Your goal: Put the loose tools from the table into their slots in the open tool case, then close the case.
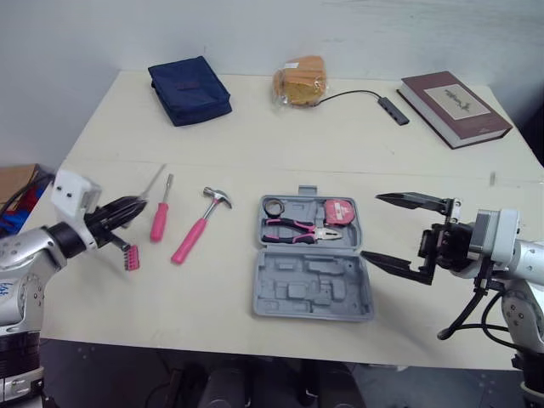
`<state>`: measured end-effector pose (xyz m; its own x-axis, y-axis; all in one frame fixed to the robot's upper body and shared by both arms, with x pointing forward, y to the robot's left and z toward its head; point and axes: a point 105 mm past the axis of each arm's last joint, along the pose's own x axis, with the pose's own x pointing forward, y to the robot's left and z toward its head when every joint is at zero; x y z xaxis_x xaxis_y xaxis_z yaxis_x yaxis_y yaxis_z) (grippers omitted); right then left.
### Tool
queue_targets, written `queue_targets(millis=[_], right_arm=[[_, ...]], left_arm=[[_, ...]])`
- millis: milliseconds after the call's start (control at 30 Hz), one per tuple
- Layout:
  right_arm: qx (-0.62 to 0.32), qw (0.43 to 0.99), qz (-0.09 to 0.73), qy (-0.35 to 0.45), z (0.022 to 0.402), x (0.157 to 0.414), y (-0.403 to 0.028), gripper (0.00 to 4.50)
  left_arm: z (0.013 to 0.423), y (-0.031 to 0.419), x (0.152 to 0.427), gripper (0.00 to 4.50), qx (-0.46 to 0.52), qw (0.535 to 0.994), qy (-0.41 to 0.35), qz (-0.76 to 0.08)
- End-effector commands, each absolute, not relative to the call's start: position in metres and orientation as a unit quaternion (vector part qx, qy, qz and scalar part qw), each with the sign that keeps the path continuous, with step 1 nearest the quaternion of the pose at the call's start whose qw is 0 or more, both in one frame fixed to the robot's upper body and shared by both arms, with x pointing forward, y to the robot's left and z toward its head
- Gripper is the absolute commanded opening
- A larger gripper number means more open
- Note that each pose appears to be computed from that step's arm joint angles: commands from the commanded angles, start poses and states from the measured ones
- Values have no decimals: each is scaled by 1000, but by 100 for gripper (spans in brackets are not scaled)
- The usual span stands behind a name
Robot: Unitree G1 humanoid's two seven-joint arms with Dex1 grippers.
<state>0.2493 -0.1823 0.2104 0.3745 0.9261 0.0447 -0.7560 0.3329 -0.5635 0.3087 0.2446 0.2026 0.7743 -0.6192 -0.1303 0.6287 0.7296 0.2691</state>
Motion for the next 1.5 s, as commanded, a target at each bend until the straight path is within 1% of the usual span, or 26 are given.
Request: queue_targets(millis=[33, 133, 200, 267, 333, 433, 500, 567, 700, 867, 1033, 1500], right_arm=[[-268, 798, 516, -160, 203, 245, -203, 450], [-264, 817, 495, -133, 192, 244, -220, 450], [-262, 823, 490, -115, 185, 242, -226, 450], [-260, 827, 489, -97, 178, 239, -230, 450], [-254, 833, 485, -87, 175, 237, -233, 450], [-250, 835, 483, -86, 173, 236, -232, 450], [-250, 834, 485, -78, 169, 231, -232, 450], [-248, 839, 479, -76, 167, 228, -233, 450], [-245, 839, 479, -80, 166, 221, -228, 450], [-243, 840, 478, -80, 165, 217, -224, 450], [-240, 841, 477, -82, 164, 215, -219, 450], [-234, 842, 478, -83, 161, 212, -214, 450]], left_arm=[[212, 179, 293, 1, 202, 849, -5, -488], [202, 134, 275, 1, 219, 772, 24, -596], [196, 118, 269, 1, 226, 744, 39, -627], [193, 104, 274, 1, 231, 742, 52, -628], [184, 87, 280, 1, 266, 729, 67, -627], [178, 76, 284, 1, 295, 719, 78, -625], [170, 67, 286, 1, 337, 695, 97, -627], [165, 57, 291, 1, 392, 671, 100, -621], [157, 39, 289, 1, 389, 664, 114, -629], [148, 34, 292, 1, 403, 659, 126, -622], [143, 31, 304, 1, 420, 674, 121, -595], [138, 28, 314, 1, 417, 684, 132, -583]])
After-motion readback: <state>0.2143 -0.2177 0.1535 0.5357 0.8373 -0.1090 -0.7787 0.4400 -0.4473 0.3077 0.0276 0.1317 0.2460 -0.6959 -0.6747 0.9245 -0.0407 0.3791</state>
